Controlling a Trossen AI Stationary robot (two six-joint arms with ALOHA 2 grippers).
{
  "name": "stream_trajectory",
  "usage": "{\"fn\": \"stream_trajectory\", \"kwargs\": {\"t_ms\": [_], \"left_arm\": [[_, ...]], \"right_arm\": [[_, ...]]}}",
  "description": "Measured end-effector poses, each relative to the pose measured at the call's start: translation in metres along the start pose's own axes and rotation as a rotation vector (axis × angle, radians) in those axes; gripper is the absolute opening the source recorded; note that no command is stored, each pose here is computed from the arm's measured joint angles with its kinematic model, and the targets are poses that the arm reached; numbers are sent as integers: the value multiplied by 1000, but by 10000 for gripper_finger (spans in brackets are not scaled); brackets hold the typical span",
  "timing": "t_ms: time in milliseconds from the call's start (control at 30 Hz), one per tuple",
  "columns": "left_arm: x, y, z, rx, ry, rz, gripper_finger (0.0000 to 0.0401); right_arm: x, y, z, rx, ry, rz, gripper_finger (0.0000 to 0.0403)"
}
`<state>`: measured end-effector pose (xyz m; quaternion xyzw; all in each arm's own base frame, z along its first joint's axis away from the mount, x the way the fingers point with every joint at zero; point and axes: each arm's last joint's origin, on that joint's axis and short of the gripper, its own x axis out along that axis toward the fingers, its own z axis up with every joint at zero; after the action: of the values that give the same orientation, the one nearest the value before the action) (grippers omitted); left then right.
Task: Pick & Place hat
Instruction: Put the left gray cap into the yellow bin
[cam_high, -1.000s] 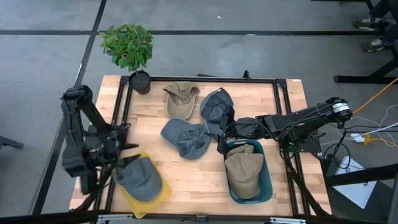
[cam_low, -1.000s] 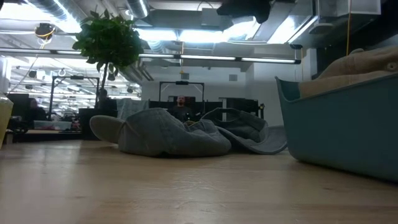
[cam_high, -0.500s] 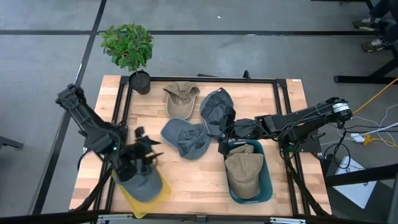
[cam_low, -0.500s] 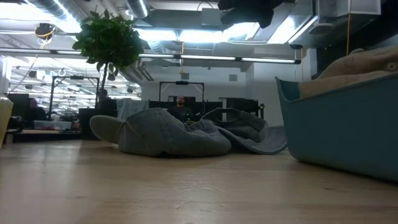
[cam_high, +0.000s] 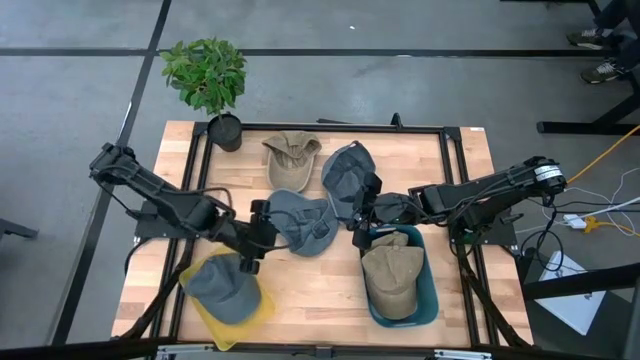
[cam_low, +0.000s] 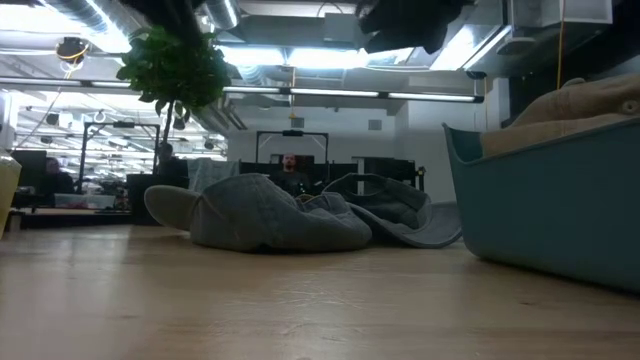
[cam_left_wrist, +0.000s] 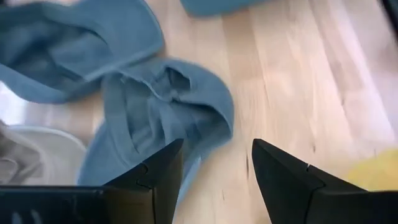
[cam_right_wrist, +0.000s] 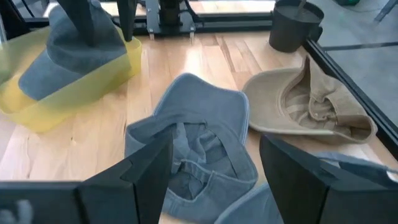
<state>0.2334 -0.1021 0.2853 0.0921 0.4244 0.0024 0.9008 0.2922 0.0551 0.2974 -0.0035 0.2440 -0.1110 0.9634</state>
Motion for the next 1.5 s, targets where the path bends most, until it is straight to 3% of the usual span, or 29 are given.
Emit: {"fn": "stream_trajectory", "kwargs": {"t_ms": [233,767,1000,1333,1500], "left_arm": [[36,2,-9,101,208,31,167],[118,0,-30,285,492,122,150],[128,2,-33,340,512,262,137],[128,0,-34,315,521,180,20],[126,0,-34,288,526,188,12]], "right_arm": [[0,0,-3,6,25,1,239],[0,0,-4,16,41,18,239],[0,0,-5,15,52,17,239],[0,0,-6,15,63,14,239],[0,0,-6,20,64,14,239]]}}
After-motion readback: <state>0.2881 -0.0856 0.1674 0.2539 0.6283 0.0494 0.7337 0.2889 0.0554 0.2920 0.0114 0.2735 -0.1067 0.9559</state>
